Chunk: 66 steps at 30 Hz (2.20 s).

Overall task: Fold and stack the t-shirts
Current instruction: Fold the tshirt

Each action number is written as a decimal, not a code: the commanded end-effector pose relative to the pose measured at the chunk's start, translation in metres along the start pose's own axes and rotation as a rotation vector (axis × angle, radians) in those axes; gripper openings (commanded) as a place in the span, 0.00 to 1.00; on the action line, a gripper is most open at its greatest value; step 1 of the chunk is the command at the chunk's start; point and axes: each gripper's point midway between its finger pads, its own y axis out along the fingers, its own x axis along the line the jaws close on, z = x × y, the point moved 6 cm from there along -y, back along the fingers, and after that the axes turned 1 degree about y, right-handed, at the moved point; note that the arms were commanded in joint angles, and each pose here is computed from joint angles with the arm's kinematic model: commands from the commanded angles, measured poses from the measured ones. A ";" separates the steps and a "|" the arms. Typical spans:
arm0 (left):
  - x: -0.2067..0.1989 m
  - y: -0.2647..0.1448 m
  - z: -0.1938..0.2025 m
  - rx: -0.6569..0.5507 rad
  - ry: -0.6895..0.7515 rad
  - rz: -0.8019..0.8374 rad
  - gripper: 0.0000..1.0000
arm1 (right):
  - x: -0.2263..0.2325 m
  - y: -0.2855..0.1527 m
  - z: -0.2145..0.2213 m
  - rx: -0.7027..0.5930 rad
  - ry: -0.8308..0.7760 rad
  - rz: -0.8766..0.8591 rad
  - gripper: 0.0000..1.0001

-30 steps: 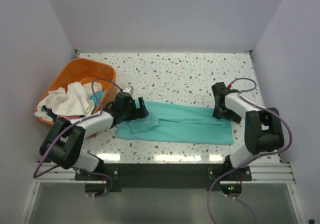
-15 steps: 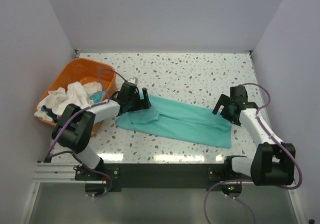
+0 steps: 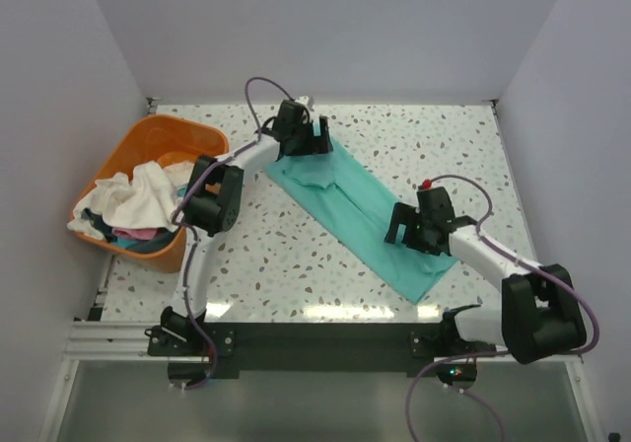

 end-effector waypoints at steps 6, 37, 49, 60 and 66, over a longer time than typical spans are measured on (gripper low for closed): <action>0.023 0.084 0.003 0.141 -0.003 0.075 1.00 | 0.008 -0.011 0.110 0.189 -0.051 -0.062 0.99; -0.025 0.085 -0.063 -0.095 -0.192 0.417 1.00 | 0.131 -0.054 0.176 0.271 -0.443 -0.366 0.99; -0.128 -0.147 -0.080 -0.165 0.119 0.473 1.00 | 0.121 -0.126 0.124 0.043 -0.436 -0.361 0.99; -0.062 -0.247 0.202 0.110 -0.068 0.177 1.00 | 0.062 -0.099 0.147 0.115 -0.295 -0.168 0.99; -0.048 -0.276 0.279 0.245 -0.092 0.211 1.00 | 0.063 -0.083 0.165 0.181 -0.273 -0.233 0.96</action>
